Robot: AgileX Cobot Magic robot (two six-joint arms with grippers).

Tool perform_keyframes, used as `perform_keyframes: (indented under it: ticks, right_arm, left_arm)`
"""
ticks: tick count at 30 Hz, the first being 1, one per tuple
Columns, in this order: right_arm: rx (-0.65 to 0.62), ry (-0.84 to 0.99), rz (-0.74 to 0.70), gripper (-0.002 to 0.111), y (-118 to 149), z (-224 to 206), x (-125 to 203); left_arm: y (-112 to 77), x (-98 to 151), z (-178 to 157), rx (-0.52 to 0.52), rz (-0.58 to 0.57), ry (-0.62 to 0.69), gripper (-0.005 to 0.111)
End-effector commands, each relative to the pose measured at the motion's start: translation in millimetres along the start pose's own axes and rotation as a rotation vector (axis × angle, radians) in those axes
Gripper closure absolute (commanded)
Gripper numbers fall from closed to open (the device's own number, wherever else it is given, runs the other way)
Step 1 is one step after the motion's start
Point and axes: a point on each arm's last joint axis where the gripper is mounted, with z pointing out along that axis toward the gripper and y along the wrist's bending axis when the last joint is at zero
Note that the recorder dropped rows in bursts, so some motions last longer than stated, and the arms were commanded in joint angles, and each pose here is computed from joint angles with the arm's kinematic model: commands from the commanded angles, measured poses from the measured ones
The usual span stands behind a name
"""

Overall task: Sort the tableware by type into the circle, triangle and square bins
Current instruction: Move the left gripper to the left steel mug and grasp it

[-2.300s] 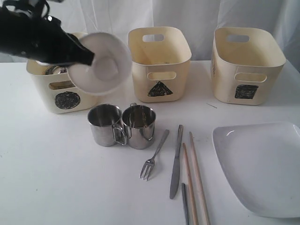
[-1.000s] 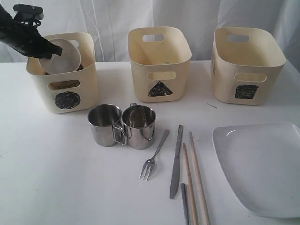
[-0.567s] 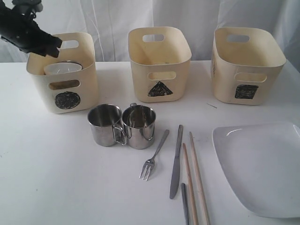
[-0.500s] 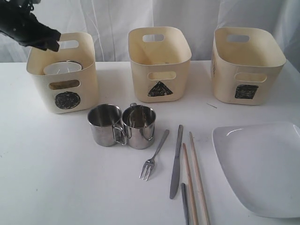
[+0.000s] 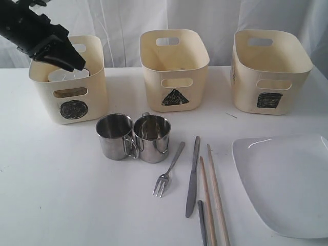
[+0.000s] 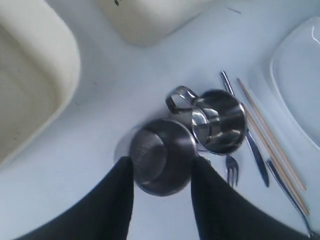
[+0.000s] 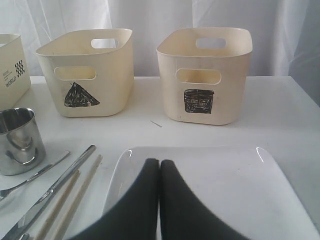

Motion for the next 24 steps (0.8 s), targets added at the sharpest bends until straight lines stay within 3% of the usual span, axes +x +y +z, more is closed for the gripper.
perform_keyframes:
  ticks: [1,7,13,19,24]
  right_arm:
    - [-0.004,-0.005,-0.003,0.108,0.1,0.1,0.8]
    - [-0.004,-0.005,-0.003,0.108,0.1,0.1,0.8]
    - [-0.004,-0.005,-0.003,0.108,0.1,0.1,0.8]
    - [-0.004,-0.005,-0.003,0.108,0.1,0.1,0.8]
    - [-0.004,-0.005,-0.003,0.108,0.1,0.1,0.8]
  left_arm:
    - [-31.1,15.4,7.6,0.061,0.013,0.034,0.064]
    - [-50.6,37.4,31.8,0.069,0.043,0.139,0.064]
    - [-35.1,47.1,45.8,-0.069,0.007,0.131,0.064]
    - [-24.0,48.9,55.6,-0.129,-0.004,0.086,0.063]
    - [-14.4,49.7,68.3,-0.138,-0.024,0.089,0.051]
